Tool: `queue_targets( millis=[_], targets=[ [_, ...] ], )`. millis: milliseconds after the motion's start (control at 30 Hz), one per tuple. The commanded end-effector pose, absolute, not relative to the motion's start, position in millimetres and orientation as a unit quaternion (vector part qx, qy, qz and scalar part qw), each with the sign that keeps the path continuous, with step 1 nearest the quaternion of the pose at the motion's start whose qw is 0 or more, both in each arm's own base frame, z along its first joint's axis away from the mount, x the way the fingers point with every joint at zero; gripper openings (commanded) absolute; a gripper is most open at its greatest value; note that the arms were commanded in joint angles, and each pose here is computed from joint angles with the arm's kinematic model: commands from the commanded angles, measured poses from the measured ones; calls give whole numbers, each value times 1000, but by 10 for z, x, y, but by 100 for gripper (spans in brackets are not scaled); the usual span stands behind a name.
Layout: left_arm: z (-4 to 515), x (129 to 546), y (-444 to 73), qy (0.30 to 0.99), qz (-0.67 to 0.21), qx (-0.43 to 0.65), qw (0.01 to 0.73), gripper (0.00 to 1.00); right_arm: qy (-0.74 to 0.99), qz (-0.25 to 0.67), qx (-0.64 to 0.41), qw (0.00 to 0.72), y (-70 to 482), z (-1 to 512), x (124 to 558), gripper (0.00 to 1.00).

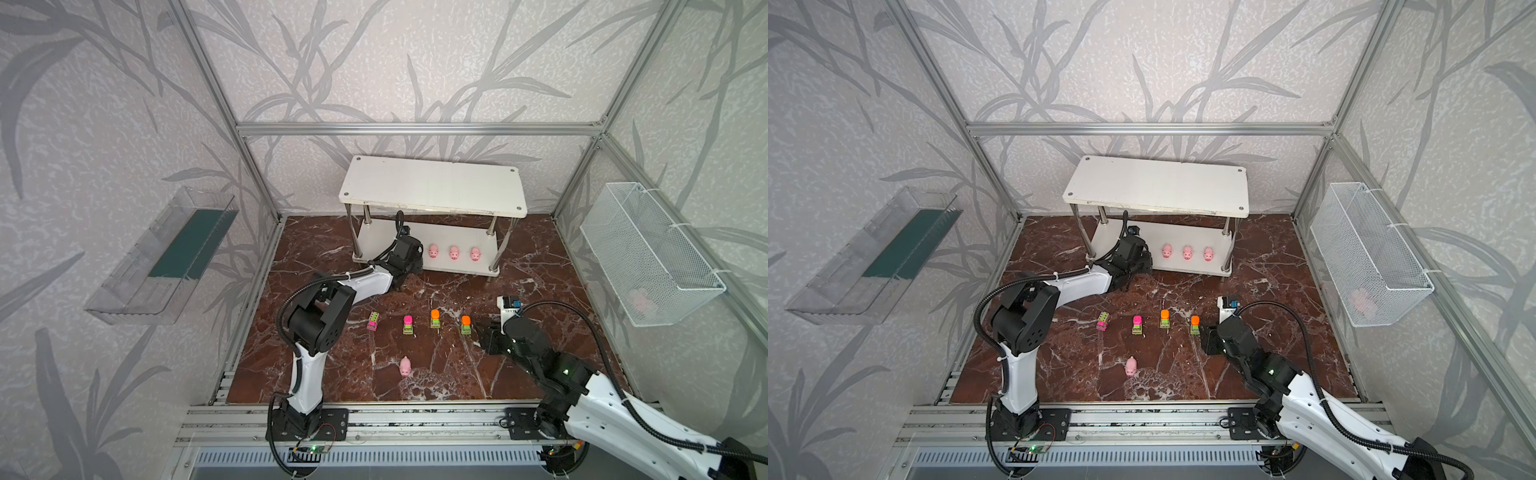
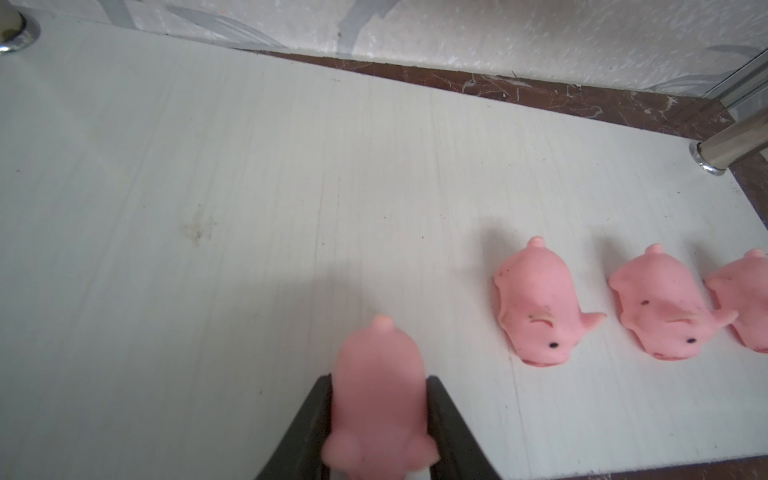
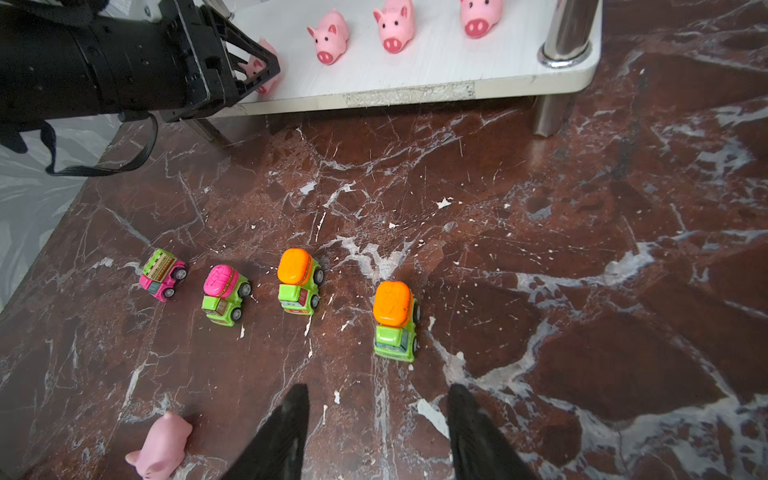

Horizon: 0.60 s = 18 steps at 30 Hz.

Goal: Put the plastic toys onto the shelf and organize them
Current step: 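Lower the pig onto the lower shelf beside the row of pigs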

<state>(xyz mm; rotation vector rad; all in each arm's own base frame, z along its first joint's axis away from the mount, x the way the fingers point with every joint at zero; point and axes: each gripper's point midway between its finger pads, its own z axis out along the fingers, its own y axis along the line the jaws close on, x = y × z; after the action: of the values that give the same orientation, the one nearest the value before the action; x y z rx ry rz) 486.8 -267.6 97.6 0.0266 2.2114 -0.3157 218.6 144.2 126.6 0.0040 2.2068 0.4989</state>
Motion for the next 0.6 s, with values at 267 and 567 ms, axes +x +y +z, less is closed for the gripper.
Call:
queue_targets(
  millis=[267, 567],
  targets=[
    [1048, 5083, -2698, 878, -124, 16, 461, 37, 883, 195, 10, 427, 1420, 1241, 2208, 54],
    [1066, 5179, -2688, 874, -120, 17, 470, 37, 884, 194, 10, 425, 1427, 1223, 2214, 54]
  ],
)
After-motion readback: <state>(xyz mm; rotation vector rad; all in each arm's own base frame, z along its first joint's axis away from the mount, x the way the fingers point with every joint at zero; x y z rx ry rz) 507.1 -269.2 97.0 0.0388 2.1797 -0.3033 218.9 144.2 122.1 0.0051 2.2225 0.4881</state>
